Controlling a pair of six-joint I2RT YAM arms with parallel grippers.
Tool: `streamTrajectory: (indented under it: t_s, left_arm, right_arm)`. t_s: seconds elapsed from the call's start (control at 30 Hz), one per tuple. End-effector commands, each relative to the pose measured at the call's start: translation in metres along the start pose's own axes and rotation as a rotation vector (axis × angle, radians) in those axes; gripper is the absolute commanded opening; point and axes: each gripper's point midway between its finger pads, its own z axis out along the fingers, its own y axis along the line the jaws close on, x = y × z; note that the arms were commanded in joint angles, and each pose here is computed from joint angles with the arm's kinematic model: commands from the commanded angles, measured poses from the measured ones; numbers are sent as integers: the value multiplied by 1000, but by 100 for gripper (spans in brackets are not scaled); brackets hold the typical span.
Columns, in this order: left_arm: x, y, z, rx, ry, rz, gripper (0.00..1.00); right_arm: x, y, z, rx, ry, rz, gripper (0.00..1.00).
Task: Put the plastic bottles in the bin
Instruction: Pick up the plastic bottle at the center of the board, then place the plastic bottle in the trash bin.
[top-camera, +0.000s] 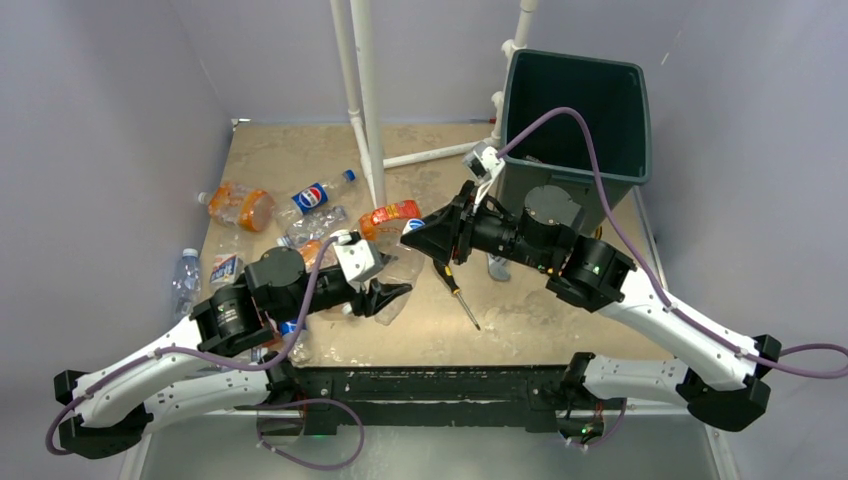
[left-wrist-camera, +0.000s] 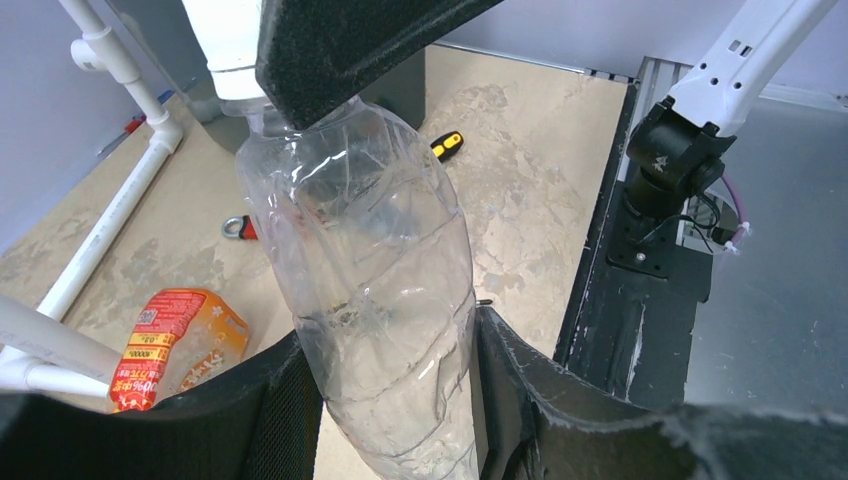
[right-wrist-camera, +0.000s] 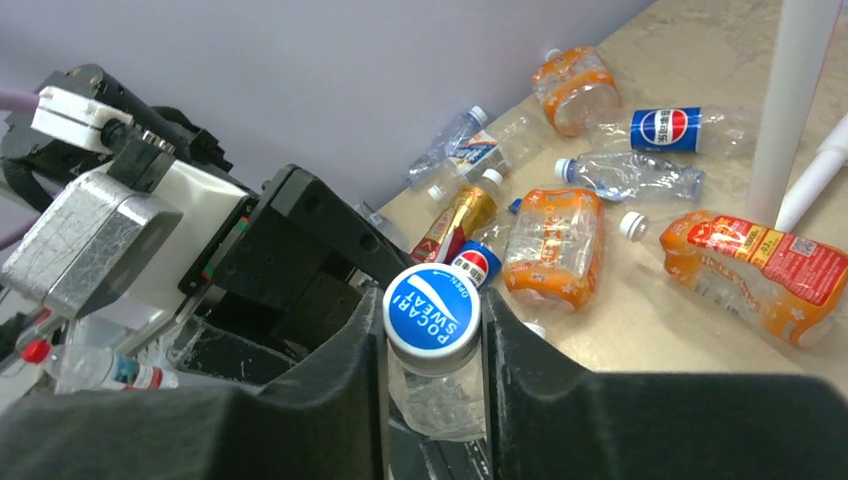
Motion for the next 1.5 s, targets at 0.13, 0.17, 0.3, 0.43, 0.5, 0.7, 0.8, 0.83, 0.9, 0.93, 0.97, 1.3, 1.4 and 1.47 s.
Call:
streamTrajectory:
  t_s: [0.13, 0.17, 0.3, 0.43, 0.5, 0.7, 0.8, 0.83, 0.9, 0.93, 0.97, 1.3, 1.4, 1.47]
  left_arm:
    - [-17, 6, -5, -37, -63, -23, 32]
    - [-18, 7, -5, -48, -61, -30, 45]
    - [-22, 19, -13, -122, -83, -78, 95]
    - [-40, 31, -34, -203, -193, -124, 99]
    - [-48, 37, -48, -237, -253, -139, 99]
    - [-60, 57, -87, -364, -382, -194, 99]
    - [-55, 66, -97, -418, -401, -235, 99]
    - [-51, 68, -99, -435, -400, -250, 99]
    - [-42, 79, -104, -511, -406, -311, 99]
    - [-36, 88, -109, -573, -412, -358, 99]
    - [-30, 95, -113, -631, -414, -397, 99]
    - [-5, 117, -122, -815, -427, -555, 99]
    - [2, 122, -126, -873, -430, -603, 99]
    - [5, 123, -125, -880, -432, -618, 99]
  right_arm:
    - [-13, 7, -3, -42, -16, -49, 0]
    - [-13, 8, -4, -45, -15, -58, 0]
    - [-24, 11, -12, -45, -40, -96, 0]
    - [-49, 11, -26, 2, -100, -149, 0]
    - [-68, 12, -39, 28, -153, -180, 0]
    - [-137, 8, -91, 182, -376, -269, 0]
    - [-169, -4, -127, 313, -535, -301, 0]
    - [-178, -11, -141, 369, -588, -306, 0]
    - [-194, -24, -168, 483, -683, -328, 0]
    - [-200, -30, -180, 542, -717, -344, 0]
    - [-203, -38, -190, 605, -740, -353, 0]
    - [-217, -86, -197, 1029, -720, -442, 0]
    - [-223, -94, -197, 1131, -715, -433, 0]
    - [-225, -99, -193, 1177, -709, -444, 0]
